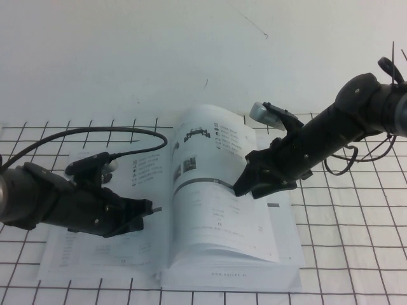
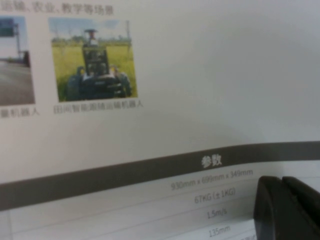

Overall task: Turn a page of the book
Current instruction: Open the closed book

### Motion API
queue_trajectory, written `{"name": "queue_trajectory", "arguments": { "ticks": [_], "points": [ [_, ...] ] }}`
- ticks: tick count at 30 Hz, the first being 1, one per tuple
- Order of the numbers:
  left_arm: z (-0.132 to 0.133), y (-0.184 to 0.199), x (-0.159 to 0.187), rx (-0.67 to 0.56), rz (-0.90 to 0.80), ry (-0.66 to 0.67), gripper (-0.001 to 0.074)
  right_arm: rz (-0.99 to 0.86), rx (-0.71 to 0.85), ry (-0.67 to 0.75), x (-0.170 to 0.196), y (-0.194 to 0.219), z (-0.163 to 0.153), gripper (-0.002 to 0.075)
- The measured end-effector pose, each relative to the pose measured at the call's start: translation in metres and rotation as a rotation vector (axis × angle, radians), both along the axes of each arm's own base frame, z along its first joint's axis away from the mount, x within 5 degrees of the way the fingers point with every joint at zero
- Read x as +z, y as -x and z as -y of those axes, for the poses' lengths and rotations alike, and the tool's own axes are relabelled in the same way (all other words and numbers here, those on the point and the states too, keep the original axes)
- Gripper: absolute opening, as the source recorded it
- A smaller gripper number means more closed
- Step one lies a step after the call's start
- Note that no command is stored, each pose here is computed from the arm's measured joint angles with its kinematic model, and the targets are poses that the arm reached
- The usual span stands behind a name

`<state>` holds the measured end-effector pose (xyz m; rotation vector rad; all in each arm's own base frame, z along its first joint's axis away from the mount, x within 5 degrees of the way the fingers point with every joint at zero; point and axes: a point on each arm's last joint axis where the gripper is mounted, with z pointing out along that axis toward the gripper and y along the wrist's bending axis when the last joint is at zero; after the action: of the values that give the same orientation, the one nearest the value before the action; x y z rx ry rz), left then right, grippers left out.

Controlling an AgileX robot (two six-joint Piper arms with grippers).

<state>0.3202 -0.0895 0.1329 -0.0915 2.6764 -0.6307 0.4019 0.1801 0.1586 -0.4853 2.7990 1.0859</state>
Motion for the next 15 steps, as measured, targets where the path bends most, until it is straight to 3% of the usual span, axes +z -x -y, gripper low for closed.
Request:
{"name": "queue_trajectory", "arguments": {
  "ticks": [6, 15],
  "points": [
    [0.001, 0.000, -0.001, 0.003, -0.010, 0.019, -0.0003, -0.009, 0.023, -0.057, 0.004, 0.002, -0.004, 0.0397],
    [0.002, 0.000, -0.002, 0.000, -0.011, 0.028, -0.0003, 0.050, 0.017, -0.264, 0.031, 0.001, -0.015, 0.0397]
  ]
}}
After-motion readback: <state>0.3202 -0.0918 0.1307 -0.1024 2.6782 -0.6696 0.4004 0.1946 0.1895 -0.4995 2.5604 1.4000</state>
